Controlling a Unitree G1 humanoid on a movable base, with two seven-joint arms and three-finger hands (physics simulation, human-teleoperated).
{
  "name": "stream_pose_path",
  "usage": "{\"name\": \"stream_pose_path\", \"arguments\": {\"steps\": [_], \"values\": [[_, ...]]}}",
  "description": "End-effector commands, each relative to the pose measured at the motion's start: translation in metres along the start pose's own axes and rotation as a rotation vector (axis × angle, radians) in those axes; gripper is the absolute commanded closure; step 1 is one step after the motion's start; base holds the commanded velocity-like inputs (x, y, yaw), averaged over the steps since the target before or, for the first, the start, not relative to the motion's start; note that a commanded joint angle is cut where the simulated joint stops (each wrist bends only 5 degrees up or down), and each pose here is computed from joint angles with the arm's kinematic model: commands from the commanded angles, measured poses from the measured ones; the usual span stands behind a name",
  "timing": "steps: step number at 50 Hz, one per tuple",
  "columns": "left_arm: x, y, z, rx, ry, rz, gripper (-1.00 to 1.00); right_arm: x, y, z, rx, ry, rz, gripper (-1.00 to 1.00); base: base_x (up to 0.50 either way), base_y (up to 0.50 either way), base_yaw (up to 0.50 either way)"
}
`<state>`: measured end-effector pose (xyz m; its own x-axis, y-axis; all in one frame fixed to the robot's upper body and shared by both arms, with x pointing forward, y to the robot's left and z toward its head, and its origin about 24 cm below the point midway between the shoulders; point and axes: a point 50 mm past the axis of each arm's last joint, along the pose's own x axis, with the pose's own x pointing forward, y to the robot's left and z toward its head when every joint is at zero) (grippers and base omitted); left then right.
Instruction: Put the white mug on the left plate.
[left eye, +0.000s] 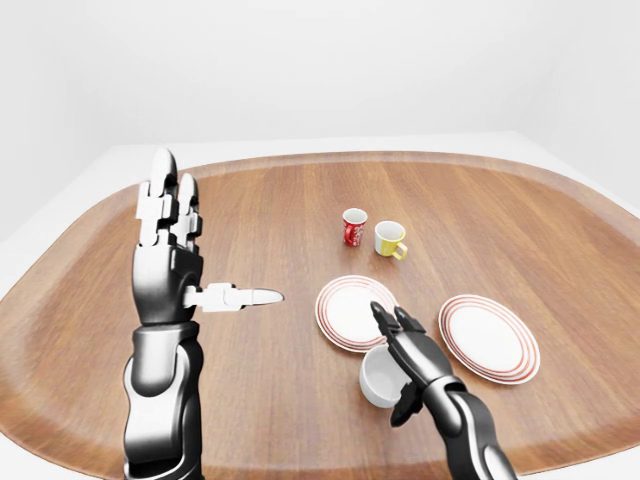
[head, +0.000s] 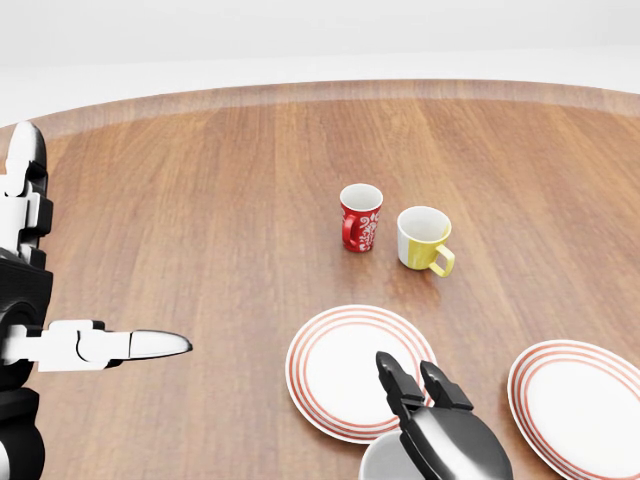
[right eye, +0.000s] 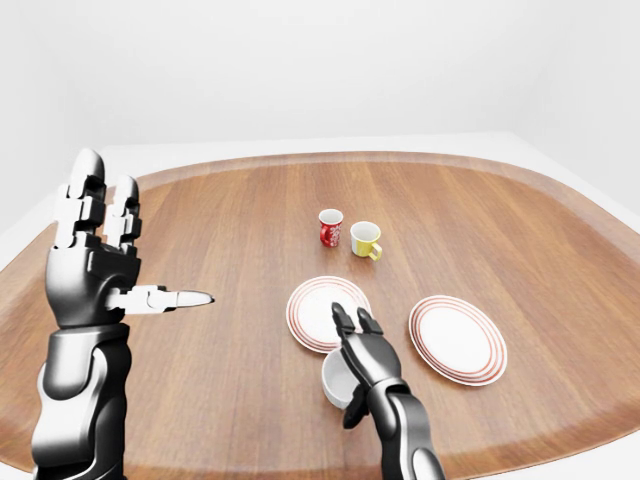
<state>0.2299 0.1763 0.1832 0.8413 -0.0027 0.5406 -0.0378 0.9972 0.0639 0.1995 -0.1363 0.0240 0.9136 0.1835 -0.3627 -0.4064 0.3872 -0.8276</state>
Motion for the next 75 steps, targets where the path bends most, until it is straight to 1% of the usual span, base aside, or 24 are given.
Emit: {"name": "stream_pose_path", "arguments": {"steps": [1,28,60,75], "values": [[0.0,0.0,0.0,0.0,0.001,0.0,-1.0,0.002,0.001,-0.002,0.0,0.007,0.004,-1.0,0.0,0.0,0.0],[0.0,0.0,0.001,0.0,-0.004,-0.001,-1.0,0.006,0.01,-0.003,-0.02,0.01,0.048,-1.0,0.0,0.0,0.0],[0.0,-0.001,0.002,0.0,-0.007,-0.002,-1.0,0.012,0.01,-0.001,-0.047,-0.008,0.063,-1.0,0.0,0.0,0.0],[0.0,0.0,0.001,0.001,-0.005,0.002,-1.0,0.017,0.018,-0.002,-0.046,-0.011,0.082,-1.0,0.0,0.0,0.0]]}}
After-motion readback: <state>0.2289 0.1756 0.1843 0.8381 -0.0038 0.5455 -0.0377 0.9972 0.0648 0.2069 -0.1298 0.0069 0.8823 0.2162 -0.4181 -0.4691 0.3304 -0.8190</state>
